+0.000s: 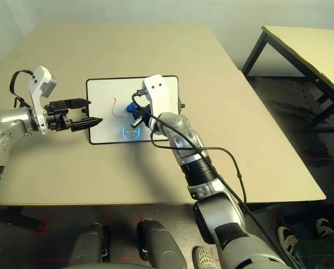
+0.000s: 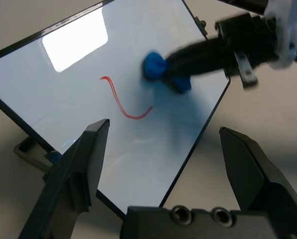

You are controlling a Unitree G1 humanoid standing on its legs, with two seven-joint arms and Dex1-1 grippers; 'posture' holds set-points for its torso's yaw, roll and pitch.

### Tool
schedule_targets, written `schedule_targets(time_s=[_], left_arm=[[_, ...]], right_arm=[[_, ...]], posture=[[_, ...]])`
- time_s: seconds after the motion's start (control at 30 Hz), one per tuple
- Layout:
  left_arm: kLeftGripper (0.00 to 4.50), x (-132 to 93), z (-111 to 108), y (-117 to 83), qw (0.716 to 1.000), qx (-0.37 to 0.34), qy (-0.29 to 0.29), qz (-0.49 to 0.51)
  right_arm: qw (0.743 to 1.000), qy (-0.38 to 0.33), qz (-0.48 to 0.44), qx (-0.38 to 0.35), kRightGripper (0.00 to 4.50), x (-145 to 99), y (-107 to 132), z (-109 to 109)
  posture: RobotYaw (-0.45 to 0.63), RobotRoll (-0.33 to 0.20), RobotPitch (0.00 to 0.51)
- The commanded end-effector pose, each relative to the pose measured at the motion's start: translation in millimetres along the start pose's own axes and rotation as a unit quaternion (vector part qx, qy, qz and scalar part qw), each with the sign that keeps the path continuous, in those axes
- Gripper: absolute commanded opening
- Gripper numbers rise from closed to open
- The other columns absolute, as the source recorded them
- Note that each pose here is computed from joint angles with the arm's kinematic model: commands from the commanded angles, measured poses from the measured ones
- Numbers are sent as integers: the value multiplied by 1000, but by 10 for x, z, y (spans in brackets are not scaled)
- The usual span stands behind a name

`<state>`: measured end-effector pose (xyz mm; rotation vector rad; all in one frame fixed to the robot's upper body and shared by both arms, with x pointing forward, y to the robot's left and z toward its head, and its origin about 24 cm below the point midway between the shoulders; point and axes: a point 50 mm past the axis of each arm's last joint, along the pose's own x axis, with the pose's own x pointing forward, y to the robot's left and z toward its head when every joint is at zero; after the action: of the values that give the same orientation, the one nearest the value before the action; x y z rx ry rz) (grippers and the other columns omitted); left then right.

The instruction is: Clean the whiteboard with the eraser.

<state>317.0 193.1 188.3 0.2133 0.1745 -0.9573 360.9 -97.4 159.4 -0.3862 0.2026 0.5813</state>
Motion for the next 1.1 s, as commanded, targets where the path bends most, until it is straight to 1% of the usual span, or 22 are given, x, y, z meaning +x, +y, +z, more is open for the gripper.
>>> schedule_targets(time_s=[0.03,0.13,0.23,0.33,0.53,0.67,0.77,0.83,0.97,1.1], left_arm=[[4500,-18,-2,-16,1000,1,-1,-2],[4500,-13,1,-16,1000,1,-2,-3],[4500,-10,4,-14,1000,1,-2,-4],[4500,-10,8,-13,1000,1,-2,-5],[4500,-37,19,-13,1000,2,0,-2],[4500,-50,16,-15,1000,2,1,-1],[4500,-55,19,-17,1000,2,1,0],[4500,-54,23,-19,1000,2,1,1],[4500,-57,32,-25,1000,3,1,1],[4500,-60,33,-28,1000,3,2,1]], right_arm=[[997,39,-60,17,96,-53,-227,-144],[996,35,-76,20,96,-93,-291,-103],[996,39,-74,23,96,-108,-282,-126],[997,59,-47,24,95,-95,-147,-248],[994,98,24,34,81,-46,299,-474],[992,116,42,40,80,-35,419,-592],[990,127,39,44,79,-27,410,-669],[990,128,29,42,79,-25,361,-687],[992,120,-23,44,78,-41,109,-630],[990,116,-62,48,70,-83,-63,-574]], posture=[[-49,0,120],[-52,0,123],[-52,0,125],[-48,0,126],[-31,0,125],[-26,0,124],[-23,0,122],[-20,0,122],[-21,0,124],[-24,0,125]])
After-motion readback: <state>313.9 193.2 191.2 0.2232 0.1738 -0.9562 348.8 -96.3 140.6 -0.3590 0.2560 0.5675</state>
